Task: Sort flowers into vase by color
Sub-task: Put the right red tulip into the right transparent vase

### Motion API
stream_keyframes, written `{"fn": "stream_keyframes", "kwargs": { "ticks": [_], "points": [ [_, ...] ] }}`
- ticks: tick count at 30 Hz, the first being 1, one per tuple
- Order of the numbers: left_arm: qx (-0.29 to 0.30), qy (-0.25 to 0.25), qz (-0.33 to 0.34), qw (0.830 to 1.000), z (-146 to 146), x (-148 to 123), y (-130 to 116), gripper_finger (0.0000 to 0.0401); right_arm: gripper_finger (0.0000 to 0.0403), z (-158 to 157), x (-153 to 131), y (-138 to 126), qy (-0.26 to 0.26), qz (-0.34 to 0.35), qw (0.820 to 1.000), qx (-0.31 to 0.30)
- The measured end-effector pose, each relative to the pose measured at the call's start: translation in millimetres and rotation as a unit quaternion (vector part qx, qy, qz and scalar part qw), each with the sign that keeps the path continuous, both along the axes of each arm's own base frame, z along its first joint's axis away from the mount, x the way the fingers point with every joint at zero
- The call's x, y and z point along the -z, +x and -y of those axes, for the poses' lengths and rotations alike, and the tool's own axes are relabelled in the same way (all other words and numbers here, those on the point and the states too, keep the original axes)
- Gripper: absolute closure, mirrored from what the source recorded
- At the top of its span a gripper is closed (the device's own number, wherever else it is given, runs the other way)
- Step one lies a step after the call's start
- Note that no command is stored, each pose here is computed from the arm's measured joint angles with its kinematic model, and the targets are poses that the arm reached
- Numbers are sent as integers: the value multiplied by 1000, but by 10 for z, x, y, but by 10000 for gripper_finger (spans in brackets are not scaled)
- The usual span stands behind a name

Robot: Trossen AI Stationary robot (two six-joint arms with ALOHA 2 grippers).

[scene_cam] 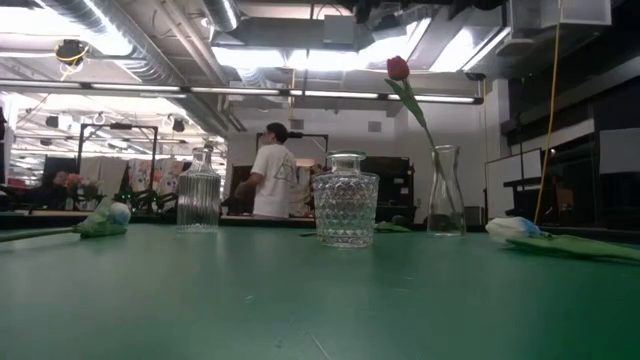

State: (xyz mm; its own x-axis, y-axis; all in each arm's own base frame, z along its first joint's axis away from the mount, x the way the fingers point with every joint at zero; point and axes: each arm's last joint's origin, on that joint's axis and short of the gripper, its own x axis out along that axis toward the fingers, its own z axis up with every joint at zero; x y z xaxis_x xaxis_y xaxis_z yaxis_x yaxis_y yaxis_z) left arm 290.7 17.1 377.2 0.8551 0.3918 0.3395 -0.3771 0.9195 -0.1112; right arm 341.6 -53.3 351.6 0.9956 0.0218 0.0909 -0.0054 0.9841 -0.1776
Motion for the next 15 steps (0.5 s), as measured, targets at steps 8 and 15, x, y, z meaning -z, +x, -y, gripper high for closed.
{"fn": "stream_keyframes", "kwargs": {
  "ticks": [8, 15],
  "points": [
    [2, 3, -5, 1000, 2, 6, 3, 386, 276, 10, -67, 64, -1, 6, 1000, -1],
    [5, 4, -8, 1000, 5, 12, 6, 386, 370, 4, -62, 67, -2, -2, 1000, -13]
  ]
}}
